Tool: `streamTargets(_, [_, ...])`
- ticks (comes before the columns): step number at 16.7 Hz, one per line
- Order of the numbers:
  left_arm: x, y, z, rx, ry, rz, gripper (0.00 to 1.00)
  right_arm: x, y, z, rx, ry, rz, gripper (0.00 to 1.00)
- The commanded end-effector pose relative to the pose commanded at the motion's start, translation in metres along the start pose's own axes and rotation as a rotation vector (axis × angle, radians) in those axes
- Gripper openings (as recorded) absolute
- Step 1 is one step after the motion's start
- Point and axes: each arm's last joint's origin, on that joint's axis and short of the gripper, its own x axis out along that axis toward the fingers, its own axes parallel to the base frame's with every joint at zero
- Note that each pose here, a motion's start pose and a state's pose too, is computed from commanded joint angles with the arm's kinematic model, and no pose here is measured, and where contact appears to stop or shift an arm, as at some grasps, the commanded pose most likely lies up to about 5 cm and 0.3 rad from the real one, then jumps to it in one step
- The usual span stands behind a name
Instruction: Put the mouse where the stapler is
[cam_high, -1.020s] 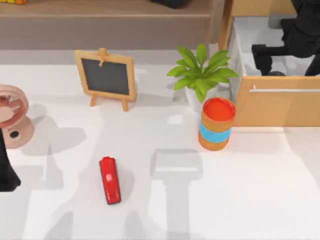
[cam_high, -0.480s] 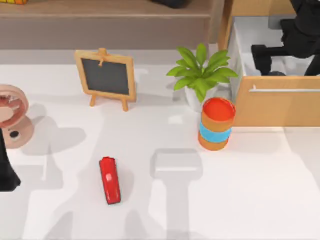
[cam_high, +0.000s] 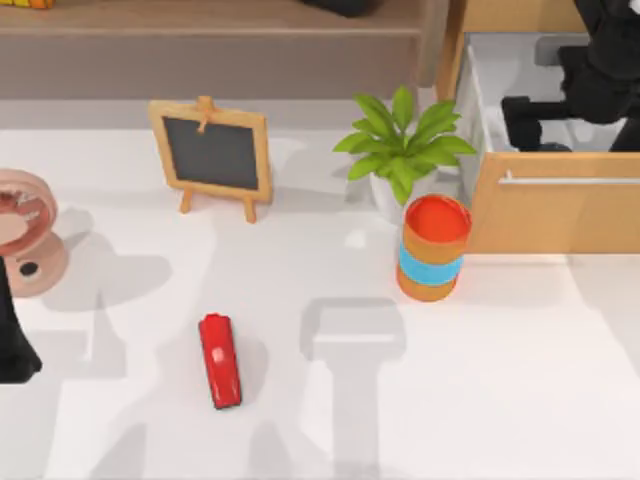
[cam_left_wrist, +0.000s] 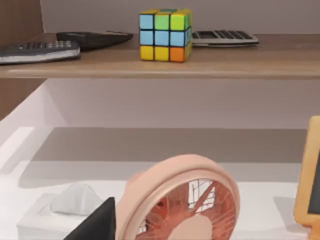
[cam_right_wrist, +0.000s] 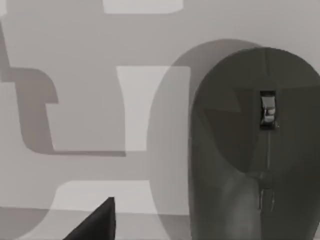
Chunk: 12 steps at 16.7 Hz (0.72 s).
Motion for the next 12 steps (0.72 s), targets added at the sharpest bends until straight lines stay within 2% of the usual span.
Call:
streamTargets(11, [0.000,0.000,0.000,0.000,0.000,0.000,1.00,0.020,0.001,0.003,0.000,0.001,0.001,1.00])
streamTargets(12, [0.000,0.000,0.000,0.000,0.000,0.000,1.00,0.020,0.001,0.003,0.000,0.001,0.001,0.92])
